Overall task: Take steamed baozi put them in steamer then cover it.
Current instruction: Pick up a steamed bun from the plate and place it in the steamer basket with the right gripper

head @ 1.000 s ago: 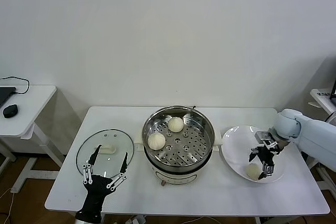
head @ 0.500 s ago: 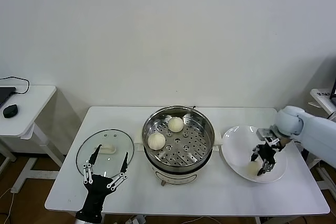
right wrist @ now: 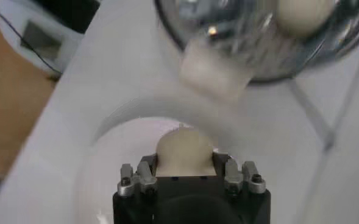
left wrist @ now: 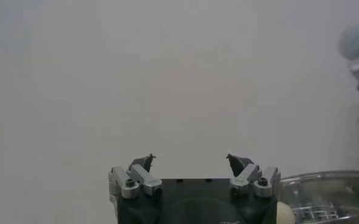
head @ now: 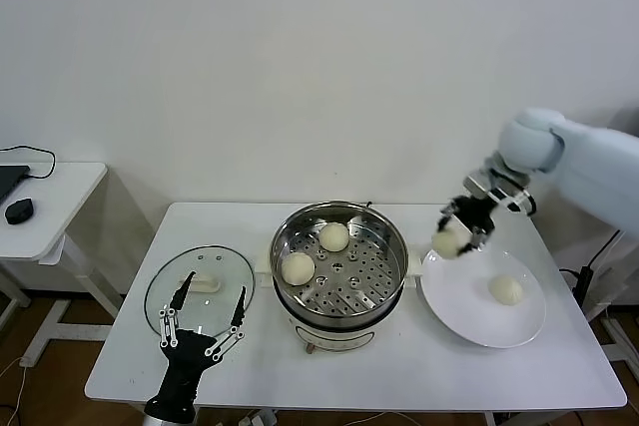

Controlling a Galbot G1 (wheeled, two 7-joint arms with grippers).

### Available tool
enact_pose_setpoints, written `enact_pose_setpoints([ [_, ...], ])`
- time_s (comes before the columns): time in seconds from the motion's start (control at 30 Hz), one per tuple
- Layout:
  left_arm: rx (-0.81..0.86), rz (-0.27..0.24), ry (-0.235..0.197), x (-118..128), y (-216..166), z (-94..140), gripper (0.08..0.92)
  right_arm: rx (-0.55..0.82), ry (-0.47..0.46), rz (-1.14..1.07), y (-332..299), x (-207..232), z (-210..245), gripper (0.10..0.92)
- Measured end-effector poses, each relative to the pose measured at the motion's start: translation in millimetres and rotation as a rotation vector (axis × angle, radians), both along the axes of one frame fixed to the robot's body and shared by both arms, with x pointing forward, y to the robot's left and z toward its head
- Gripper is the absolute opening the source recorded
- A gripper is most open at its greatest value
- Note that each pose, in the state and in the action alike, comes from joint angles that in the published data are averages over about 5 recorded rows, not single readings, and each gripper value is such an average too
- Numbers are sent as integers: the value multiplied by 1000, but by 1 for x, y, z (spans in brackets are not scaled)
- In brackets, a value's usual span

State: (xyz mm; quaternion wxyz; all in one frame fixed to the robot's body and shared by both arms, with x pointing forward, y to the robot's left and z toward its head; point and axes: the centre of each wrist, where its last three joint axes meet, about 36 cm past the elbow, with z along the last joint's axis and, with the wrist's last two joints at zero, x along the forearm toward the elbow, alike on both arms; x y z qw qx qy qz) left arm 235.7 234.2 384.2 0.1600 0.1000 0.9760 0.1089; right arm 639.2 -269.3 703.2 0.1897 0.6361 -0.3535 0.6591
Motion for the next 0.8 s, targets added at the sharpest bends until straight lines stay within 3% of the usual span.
enact_pose_setpoints([
  [0.3,-3,2,-3,1,0,1,823,-45,-70,406,110,-27,22,636],
  [0.8,-8,17,-9,1,2,2,823,-163,-48,807,192,-60,-39,636],
])
